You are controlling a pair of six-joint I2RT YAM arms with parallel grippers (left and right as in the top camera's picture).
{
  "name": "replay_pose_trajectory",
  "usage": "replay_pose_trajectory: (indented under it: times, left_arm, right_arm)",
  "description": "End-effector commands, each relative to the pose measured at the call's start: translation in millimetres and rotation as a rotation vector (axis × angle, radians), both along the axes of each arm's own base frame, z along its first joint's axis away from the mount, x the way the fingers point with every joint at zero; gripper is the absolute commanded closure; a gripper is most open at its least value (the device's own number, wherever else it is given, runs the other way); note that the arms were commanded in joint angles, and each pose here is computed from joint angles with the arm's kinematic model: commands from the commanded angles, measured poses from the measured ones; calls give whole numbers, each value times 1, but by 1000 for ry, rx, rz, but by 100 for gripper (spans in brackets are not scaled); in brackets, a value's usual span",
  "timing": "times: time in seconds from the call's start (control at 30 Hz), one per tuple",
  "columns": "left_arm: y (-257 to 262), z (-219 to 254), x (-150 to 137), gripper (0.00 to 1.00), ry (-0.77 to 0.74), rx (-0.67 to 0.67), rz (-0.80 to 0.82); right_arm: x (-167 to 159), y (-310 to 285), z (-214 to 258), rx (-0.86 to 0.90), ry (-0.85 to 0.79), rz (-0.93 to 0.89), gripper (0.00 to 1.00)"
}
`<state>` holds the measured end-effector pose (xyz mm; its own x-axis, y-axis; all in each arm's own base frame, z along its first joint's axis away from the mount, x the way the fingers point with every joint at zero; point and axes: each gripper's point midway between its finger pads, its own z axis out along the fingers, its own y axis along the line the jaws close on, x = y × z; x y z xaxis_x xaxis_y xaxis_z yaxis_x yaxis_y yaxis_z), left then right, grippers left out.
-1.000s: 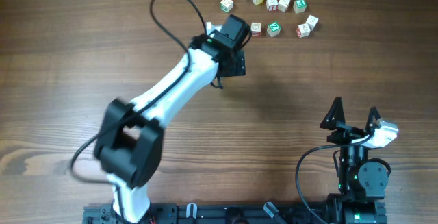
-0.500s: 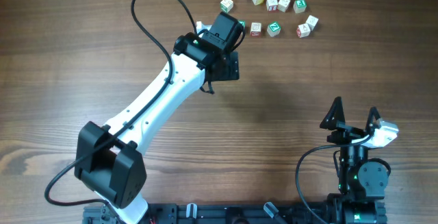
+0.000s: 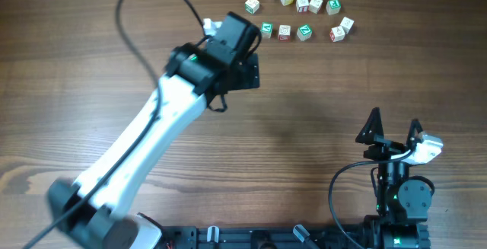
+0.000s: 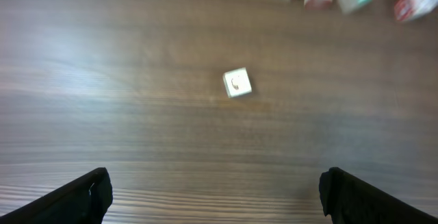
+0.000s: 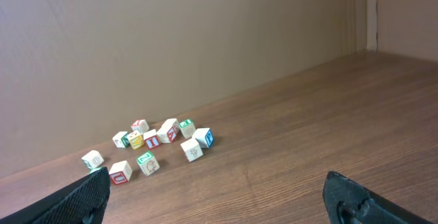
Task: Form a horizontal line
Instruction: 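Open the left gripper and retract the left arm to the side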
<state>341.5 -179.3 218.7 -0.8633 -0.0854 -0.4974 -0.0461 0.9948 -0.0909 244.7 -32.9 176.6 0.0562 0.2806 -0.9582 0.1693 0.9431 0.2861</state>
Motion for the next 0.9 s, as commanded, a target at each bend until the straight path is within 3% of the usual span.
replay_pose_trajectory:
  times: [0.0,0.3,0.6,0.87]
  left_arm:
    - [36,44,-7,0,-143,68,77]
    - [118,54,-26,0,-97,163,260]
    - [172,38,-31,0,41,19,432]
    - [217,26,-62,0,170,47,568]
  right_arm:
    - [0,1,1,-9,-4,8,0]
    - [0,1,1,-9,-4,8,0]
    - [0,2,1,18,-9,17,0]
    - [3,32,-3,556,-36,186,0]
